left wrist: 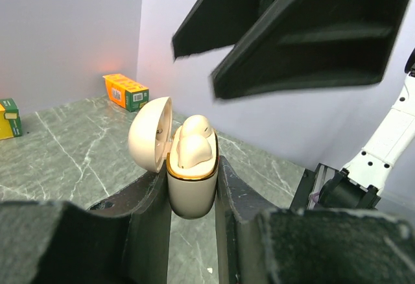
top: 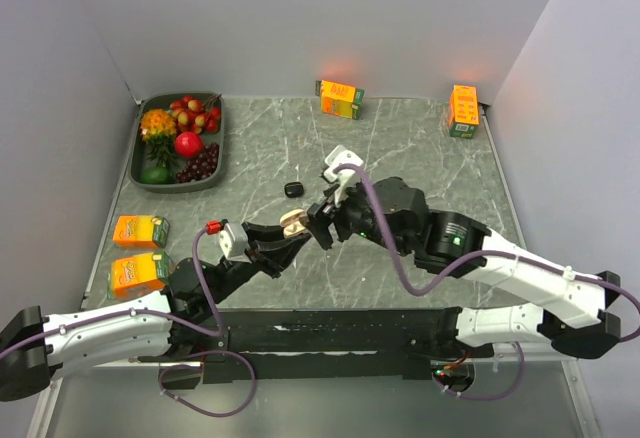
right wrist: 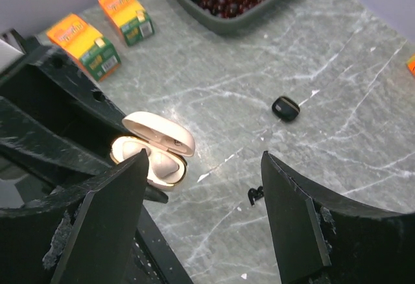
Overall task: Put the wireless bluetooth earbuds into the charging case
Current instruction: Place the earbud in the charging case, then close the charging case.
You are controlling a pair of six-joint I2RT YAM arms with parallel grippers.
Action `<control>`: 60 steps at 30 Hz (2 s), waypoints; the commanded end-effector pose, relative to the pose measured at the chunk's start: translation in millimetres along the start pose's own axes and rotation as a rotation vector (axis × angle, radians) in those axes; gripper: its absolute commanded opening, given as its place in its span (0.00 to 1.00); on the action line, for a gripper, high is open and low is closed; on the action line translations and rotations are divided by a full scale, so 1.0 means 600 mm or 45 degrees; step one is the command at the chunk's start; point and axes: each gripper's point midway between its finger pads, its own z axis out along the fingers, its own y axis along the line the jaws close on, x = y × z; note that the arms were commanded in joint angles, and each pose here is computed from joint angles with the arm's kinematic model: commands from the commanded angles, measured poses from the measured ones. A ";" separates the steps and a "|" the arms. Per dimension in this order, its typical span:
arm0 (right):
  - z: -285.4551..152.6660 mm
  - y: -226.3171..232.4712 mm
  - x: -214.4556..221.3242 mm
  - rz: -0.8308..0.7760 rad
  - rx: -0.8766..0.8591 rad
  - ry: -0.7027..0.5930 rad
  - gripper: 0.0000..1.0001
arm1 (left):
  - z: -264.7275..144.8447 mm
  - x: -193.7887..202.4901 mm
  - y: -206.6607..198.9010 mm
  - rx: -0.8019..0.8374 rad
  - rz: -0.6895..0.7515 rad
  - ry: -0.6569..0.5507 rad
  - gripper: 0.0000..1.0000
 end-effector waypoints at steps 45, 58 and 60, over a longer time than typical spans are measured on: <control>0.023 0.030 0.020 0.037 -0.121 0.356 0.22 | 0.011 -0.010 0.032 -0.125 0.105 -0.032 0.01; -0.010 -0.055 -0.002 0.299 0.112 0.178 0.63 | 0.005 0.046 0.093 -0.268 -0.065 0.120 0.01; -0.013 -0.073 0.011 0.335 0.125 0.181 0.63 | 0.002 0.049 0.125 -0.330 -0.207 0.122 0.01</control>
